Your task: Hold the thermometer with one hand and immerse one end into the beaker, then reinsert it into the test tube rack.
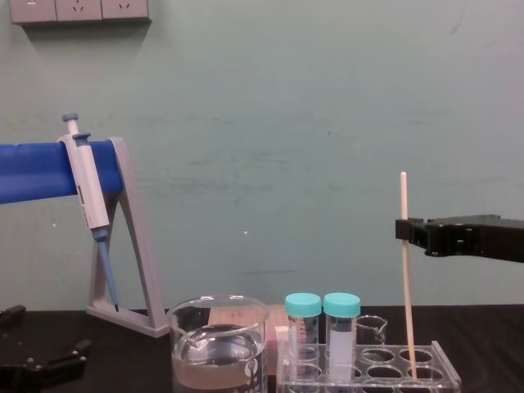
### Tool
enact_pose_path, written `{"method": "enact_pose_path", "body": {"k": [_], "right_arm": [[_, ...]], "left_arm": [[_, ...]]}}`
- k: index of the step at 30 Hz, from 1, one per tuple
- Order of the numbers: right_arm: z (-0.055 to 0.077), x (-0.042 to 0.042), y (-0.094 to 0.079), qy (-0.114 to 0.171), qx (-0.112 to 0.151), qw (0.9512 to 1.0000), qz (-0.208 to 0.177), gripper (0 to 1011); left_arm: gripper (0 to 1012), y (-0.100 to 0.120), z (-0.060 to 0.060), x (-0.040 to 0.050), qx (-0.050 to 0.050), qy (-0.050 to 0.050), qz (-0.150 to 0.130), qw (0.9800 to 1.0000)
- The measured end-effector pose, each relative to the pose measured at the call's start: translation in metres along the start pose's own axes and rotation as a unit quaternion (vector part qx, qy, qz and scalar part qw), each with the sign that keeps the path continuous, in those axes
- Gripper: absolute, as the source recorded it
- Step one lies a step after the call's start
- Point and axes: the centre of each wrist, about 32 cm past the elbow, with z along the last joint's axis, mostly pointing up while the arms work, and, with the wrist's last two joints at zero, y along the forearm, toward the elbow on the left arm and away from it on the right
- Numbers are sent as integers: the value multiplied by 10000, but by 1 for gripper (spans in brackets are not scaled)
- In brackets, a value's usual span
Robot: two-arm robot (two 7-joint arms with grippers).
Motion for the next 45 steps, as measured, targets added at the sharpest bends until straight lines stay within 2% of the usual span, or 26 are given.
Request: {"method": "enact_pose_path", "body": {"k": [17, 45], "right_arm": [[-111, 31, 64, 47, -127, 9999, 58, 44], [-213, 44, 74, 126, -206, 9997, 53, 44]], "left_arm": [[1003, 0, 0, 0, 0, 0, 0, 10000], [1004, 0, 0, 0, 0, 0, 0, 10000]]}}
